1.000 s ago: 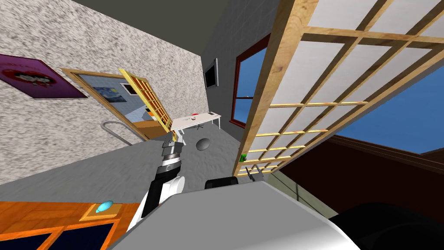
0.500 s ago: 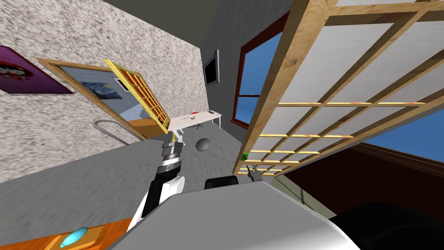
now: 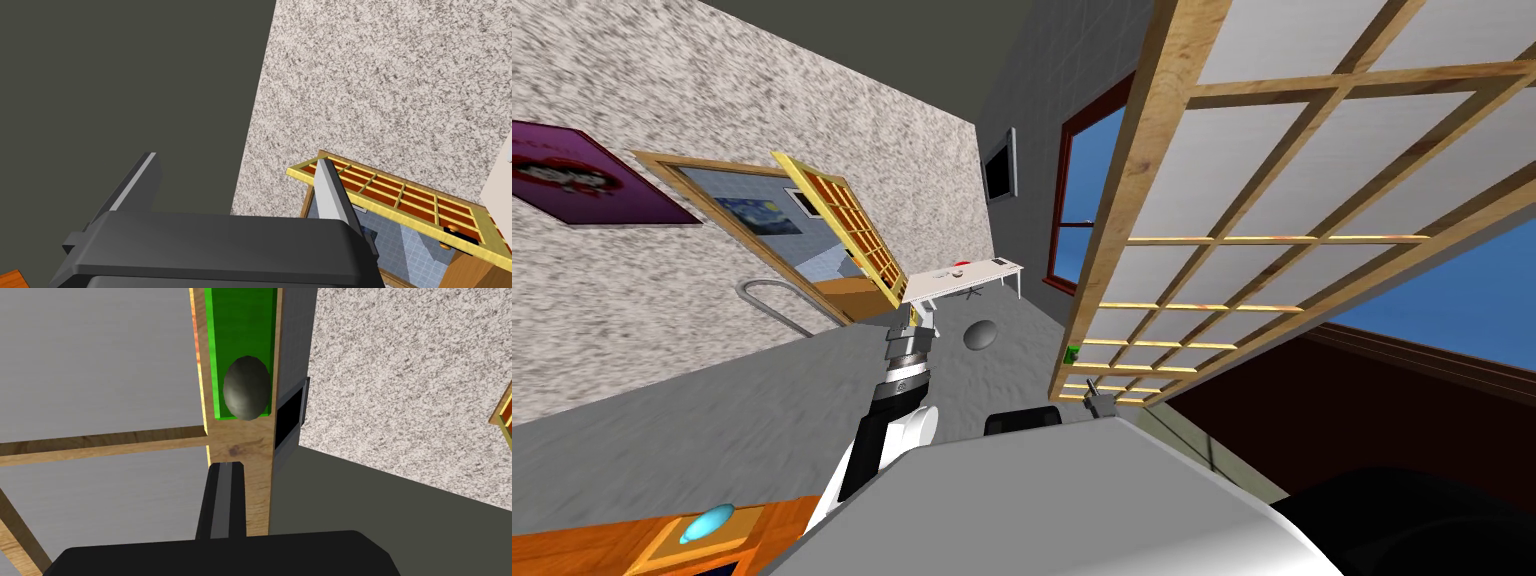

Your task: Push the door open

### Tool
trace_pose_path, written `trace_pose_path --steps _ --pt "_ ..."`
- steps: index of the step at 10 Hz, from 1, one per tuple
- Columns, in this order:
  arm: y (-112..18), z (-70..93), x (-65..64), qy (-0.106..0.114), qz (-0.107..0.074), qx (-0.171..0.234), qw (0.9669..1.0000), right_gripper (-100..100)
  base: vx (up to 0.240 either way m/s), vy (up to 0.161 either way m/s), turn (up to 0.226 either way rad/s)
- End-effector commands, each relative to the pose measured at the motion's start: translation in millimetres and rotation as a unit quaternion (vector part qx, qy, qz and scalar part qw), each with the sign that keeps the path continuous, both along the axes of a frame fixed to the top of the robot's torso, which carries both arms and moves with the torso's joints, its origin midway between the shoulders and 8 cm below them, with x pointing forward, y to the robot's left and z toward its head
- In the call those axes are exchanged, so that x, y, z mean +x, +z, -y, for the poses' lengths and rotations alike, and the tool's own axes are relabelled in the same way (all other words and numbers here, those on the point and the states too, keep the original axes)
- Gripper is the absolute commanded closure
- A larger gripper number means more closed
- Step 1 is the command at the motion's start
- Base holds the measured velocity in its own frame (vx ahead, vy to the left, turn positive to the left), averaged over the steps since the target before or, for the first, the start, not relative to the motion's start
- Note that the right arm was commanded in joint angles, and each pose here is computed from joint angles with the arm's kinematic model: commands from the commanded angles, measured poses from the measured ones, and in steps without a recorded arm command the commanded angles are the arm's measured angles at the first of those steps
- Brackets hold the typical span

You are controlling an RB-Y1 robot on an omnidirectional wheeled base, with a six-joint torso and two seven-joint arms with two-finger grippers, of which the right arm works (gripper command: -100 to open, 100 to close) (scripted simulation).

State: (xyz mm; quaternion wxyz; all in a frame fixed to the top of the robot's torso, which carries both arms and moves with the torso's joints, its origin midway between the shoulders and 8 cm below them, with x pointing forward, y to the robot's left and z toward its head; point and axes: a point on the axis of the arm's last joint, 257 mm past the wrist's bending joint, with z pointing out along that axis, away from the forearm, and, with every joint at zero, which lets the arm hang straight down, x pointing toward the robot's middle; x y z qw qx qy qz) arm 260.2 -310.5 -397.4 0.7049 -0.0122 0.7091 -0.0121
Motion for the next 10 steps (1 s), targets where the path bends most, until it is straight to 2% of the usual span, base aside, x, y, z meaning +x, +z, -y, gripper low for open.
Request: trace_pose_path --steps 1,2,3,5,6,7,10 --pt "1.7 14.5 -2.9 0.000 -0.002 -0.014 0.9999 -100 -0.007 0.031 -0.085" --pt "2.4 23.7 -6.5 -0.015 -0.002 -0.013 0.9998 -100 -0.017 0.107 -0.223" --pt "1.1 20.0 -7.7 -0.030 0.001 0.001 0.9996 -100 -0.044 0.164 -0.152" --pt "-0.6 12.3 -8.0 -0.044 0.004 0.017 0.9989 -100 -0.069 0.156 -0.068" --pt "-0.3 14.2 -7.9 -0.040 0.003 0.012 0.9991 -100 -0.026 0.056 -0.015" --pt "0.9 23.4 -6.1 -0.035 0.001 0.000 0.9994 -100 0.086 -0.019 0.014" --pt "2.9 35.8 2.2 -0.032 0.000 -0.015 0.9994 -100 0.224 -0.050 0.029"
